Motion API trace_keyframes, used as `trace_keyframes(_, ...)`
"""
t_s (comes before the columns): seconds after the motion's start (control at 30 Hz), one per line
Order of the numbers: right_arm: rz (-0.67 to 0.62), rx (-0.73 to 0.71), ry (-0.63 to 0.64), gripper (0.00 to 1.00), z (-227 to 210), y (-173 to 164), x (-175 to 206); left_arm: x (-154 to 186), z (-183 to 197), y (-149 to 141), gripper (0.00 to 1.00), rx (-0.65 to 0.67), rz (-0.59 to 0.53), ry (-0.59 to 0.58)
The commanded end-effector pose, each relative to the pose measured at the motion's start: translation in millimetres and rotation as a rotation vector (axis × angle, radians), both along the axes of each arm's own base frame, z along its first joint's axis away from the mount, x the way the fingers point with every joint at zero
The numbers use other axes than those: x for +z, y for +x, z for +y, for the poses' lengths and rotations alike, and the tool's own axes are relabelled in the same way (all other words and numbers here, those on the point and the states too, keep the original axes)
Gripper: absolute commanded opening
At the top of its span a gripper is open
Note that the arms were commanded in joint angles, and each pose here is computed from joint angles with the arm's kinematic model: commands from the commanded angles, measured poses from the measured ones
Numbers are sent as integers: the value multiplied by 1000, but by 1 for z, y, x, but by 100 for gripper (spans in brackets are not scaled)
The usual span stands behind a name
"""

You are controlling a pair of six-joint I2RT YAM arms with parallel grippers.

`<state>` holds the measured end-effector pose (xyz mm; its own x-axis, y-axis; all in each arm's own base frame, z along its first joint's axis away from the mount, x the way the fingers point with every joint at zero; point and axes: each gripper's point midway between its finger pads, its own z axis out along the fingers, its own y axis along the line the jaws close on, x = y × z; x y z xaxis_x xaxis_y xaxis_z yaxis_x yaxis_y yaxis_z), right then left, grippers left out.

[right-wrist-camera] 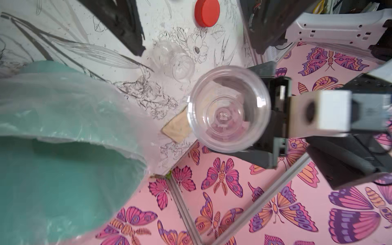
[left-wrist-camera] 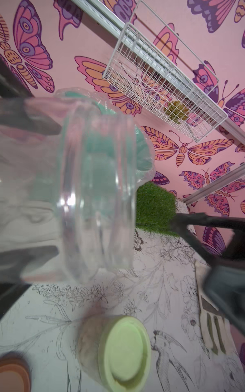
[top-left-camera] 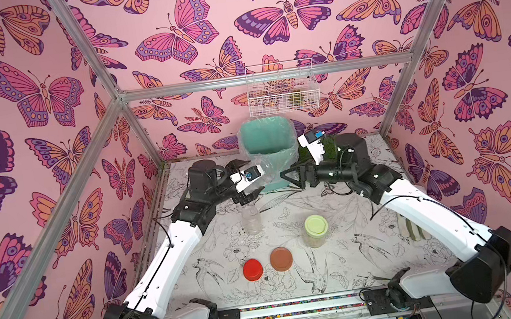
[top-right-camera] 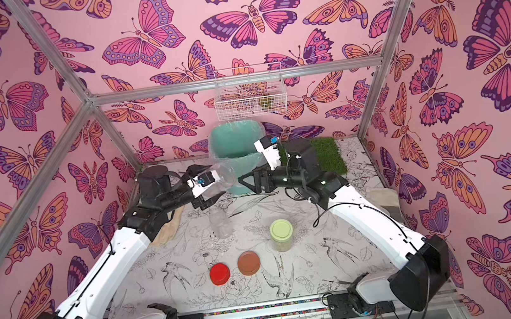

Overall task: Empty moldy peanuts from jars
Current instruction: Place the jar at the center of the board.

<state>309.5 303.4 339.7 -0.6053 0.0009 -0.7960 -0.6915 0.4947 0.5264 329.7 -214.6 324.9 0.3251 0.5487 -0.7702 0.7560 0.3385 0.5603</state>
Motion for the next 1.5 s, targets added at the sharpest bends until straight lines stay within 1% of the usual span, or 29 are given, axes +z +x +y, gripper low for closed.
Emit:
trace_keyframes(0.0,35,46,-31,82,11,-9,-6,14,-9,-23,0,-108,-5,-85)
trace_keyframes(0.17,47,105,-75,81,30,-18,-16,1,-11,-33,0,-142,48,-89)
trace_keyframes(0.37,75,118,-116,81,37,-19,-29,-8,-13,-42,0,-173,95,-99)
trace_keyframes(0.47,95,101,-158,78,39,-16,-39,-9,-15,-46,0,-188,109,-110)
trace_keyframes(0.53,116,96,-186,75,39,-13,-47,-9,-16,-48,0,-196,115,-115)
trace_keyframes(0.7,130,117,-187,61,47,-14,-49,-16,-19,-54,0,-208,142,-117)
trace_keyframes(0.77,134,130,-175,54,50,-17,-47,-22,-21,-57,0,-215,163,-117)
trace_keyframes(0.83,139,148,-170,45,52,-21,-44,-28,-23,-60,0,-219,174,-113)
trace_keyframes(0.87,167,154,-192,42,56,-20,-57,-29,-23,-60,0,-216,177,-110)
trace_keyframes(1.03,191,170,-207,22,56,-25,-65,-39,-24,-60,5,-207,191,-97)
trace_keyframes(1.1,193,169,-210,16,54,-27,-67,-42,-23,-55,9,-189,191,-94)
trace_keyframes(1.2,181,155,-229,7,50,-26,-69,-49,-21,-50,18,-161,192,-89)
trace_keyframes(1.23,178,150,-235,6,50,-26,-71,-51,-21,-47,22,-149,194,-89)
trace_keyframes(1.27,149,143,-222,4,45,-29,-59,-53,-20,-45,25,-136,197,-87)
trace_keyframes(1.3,134,136,-222,0,43,-29,-56,-57,-19,-43,27,-123,203,-84)
trace_keyframes(1.33,119,127,-222,0,40,-29,-52,-60,-18,-41,29,-108,211,-79)
trace_keyframes(1.37,107,121,-224,0,39,-29,-50,-63,-17,-40,34,-96,220,-76)
trace_keyframes(1.47,63,84,-253,0,27,-28,-44,-72,-14,-38,55,-71,235,-66)
